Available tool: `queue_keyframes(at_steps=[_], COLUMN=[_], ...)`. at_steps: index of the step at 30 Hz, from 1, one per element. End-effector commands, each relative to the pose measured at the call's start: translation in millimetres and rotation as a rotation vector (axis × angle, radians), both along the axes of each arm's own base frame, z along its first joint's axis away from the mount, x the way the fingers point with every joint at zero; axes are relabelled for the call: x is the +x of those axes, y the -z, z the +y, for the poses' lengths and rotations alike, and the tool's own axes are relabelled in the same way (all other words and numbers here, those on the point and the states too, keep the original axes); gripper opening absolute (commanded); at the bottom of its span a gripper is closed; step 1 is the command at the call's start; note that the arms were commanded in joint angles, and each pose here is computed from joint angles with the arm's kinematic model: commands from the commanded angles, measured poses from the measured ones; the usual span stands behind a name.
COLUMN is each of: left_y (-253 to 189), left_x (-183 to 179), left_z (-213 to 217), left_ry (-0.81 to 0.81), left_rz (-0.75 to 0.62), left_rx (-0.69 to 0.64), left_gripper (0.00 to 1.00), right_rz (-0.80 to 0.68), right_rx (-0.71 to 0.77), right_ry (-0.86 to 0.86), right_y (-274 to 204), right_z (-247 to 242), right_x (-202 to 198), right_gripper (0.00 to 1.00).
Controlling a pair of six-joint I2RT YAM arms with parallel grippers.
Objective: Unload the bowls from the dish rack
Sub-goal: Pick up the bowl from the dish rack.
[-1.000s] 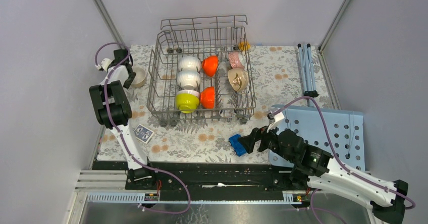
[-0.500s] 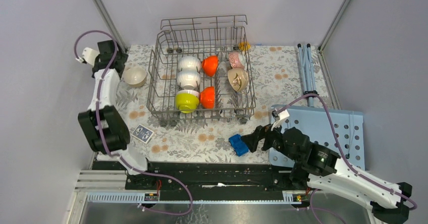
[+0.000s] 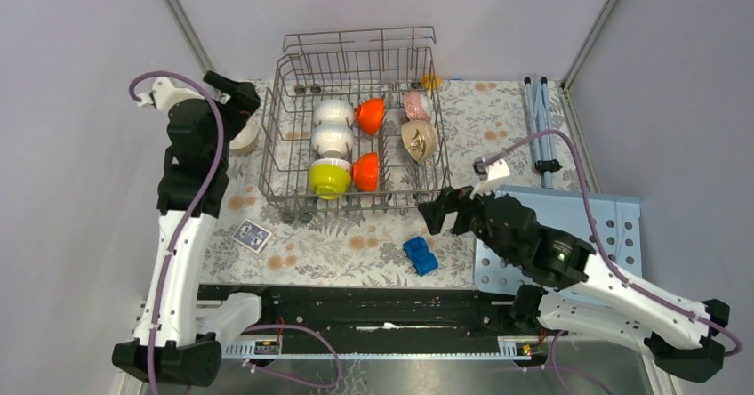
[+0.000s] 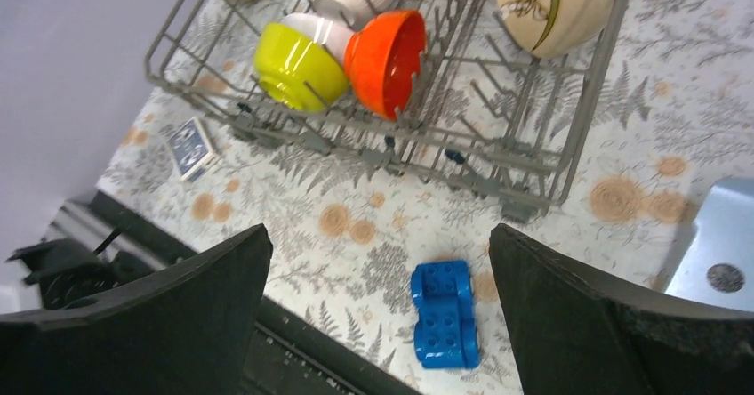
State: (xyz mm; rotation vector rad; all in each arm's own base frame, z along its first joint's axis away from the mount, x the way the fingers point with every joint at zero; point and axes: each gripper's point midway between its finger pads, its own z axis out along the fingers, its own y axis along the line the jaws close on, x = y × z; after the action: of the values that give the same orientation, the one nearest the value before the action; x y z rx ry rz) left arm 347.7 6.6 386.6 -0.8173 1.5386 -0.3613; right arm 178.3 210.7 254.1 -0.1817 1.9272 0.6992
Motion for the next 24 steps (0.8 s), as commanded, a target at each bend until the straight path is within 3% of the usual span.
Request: queue_keyframes(at_steps=[1, 5, 11, 19, 24], left_y=[-5.2, -5.7, 4.1, 30.0, 40.9], left_x=[0.2, -1.7, 14.1, 9.2, -7.5], left_z=[-56.4, -119.6, -191.0, -261.1, -272.6], left_ry=[0.252, 0.463, 0.684, 0.939, 1.031], left_rz=[-0.035, -0.065, -0.097, -0.076, -0.064], left_rx=[0.114, 0.148, 0.155, 0.075, 0.037], left_gripper=[0.99, 0.99, 0.99, 0.99, 0.99], right_rz=[-0.110, -0.073, 0.070, 0.061, 0.024], right_rx=[-0.046, -0.138, -0.054, -0.012, -0.015], right_ry=[0.115, 0.213, 0.281, 0.308, 0.388], right_y=[-44.9, -50.9, -30.7, -18.0, -8.8], right_z=[10.2, 15.8, -1.9, -10.5, -32.7], right_x=[35.8, 75.0, 140.6, 138.8, 133.5], right_gripper=[1.00, 1.00, 0.98, 0.97, 0.97])
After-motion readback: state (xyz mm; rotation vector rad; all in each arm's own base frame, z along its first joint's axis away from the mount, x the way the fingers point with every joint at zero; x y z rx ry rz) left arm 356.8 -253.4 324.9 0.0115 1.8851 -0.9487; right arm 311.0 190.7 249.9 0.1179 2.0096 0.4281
